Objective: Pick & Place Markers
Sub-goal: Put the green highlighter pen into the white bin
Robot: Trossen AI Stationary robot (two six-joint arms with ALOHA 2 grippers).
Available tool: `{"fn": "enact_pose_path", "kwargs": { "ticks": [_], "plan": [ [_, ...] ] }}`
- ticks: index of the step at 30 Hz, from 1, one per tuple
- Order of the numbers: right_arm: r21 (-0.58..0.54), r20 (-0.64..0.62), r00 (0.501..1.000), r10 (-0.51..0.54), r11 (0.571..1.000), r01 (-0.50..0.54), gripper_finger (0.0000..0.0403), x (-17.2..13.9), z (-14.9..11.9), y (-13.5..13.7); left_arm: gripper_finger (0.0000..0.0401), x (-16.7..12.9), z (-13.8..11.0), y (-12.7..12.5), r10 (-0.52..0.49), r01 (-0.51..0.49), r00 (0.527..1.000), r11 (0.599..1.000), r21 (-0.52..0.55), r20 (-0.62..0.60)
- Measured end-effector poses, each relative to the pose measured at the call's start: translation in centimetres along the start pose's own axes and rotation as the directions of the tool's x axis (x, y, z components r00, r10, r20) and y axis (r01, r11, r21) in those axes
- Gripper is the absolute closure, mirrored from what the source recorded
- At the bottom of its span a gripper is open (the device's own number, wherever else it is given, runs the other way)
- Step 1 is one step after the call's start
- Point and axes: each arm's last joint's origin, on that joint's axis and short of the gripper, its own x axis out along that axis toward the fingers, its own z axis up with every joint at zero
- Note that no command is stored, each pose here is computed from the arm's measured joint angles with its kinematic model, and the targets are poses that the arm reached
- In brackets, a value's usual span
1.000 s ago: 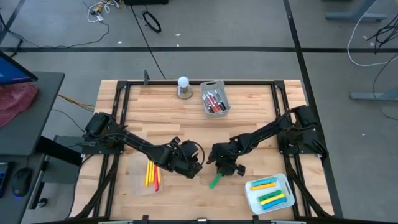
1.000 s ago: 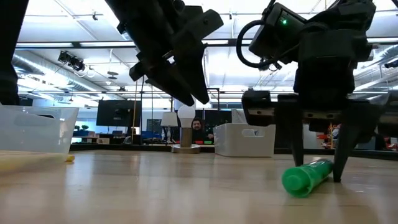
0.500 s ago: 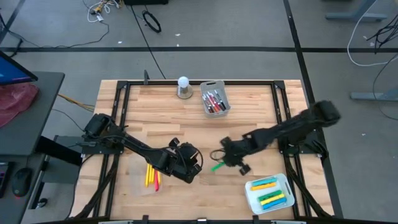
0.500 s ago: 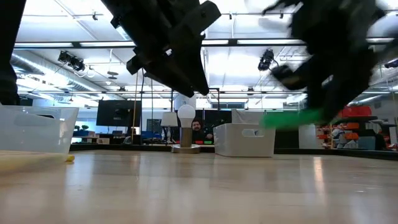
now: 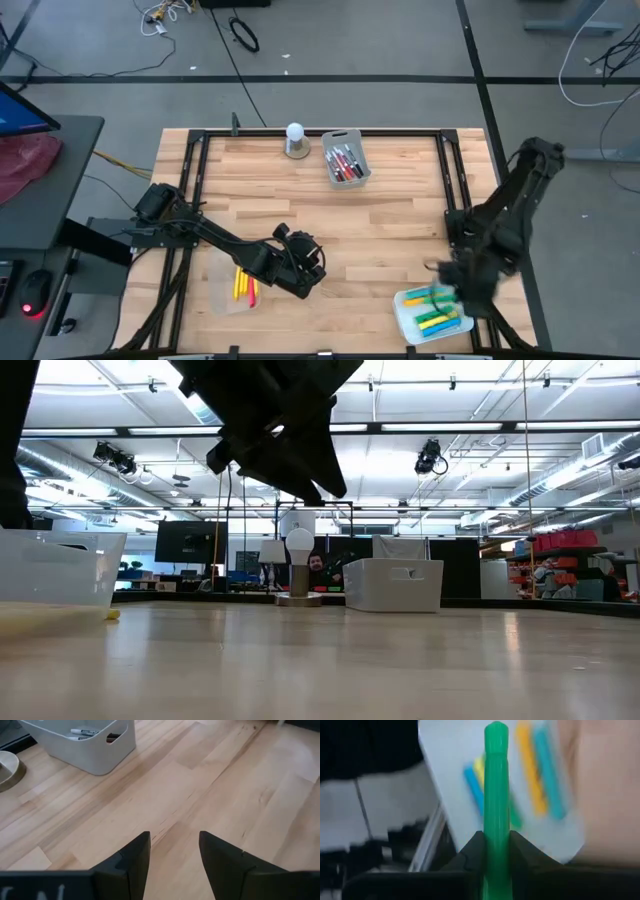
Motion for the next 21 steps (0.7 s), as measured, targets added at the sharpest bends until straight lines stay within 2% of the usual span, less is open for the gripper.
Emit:
{"fn": "enact_pose_path", "kwargs": {
  "ticks": [4, 10, 13, 21],
  "plan": [
    [-0.001, -0.08, 0.994, -0.078, 0.997, 0.078, 0.0354, 2.2, -1.6, 1.1, 0.0224, -0.1, -0.1, -0.1, -0.003, 0.003, 1.0, 1.0, 0.0, 0.002],
    [0.01, -0.115, 0.975, -0.191, 0.981, 0.193, 0.0354, 5.4, -0.1, 1.2, 0.0224, -0.1, 0.0, -0.2, -0.012, 0.012, 1.0, 1.0, -0.015, 0.013],
    [-0.023, -0.12, 0.974, -0.191, 0.982, 0.19, 0.0354, 6.4, 0.9, 1.2, 0.0224, -0.1, 0.1, -0.3, -0.015, 0.016, 1.0, 1.0, -0.019, 0.015],
    [-0.128, -0.066, 0.993, -0.098, 0.988, 0.089, 0.0354, 8.0, 3.0, 2.0, 0.0224, -0.1, 0.1, -0.3, -0.018, 0.018, 1.0, 1.0, -0.022, 0.017]
  ]
}}
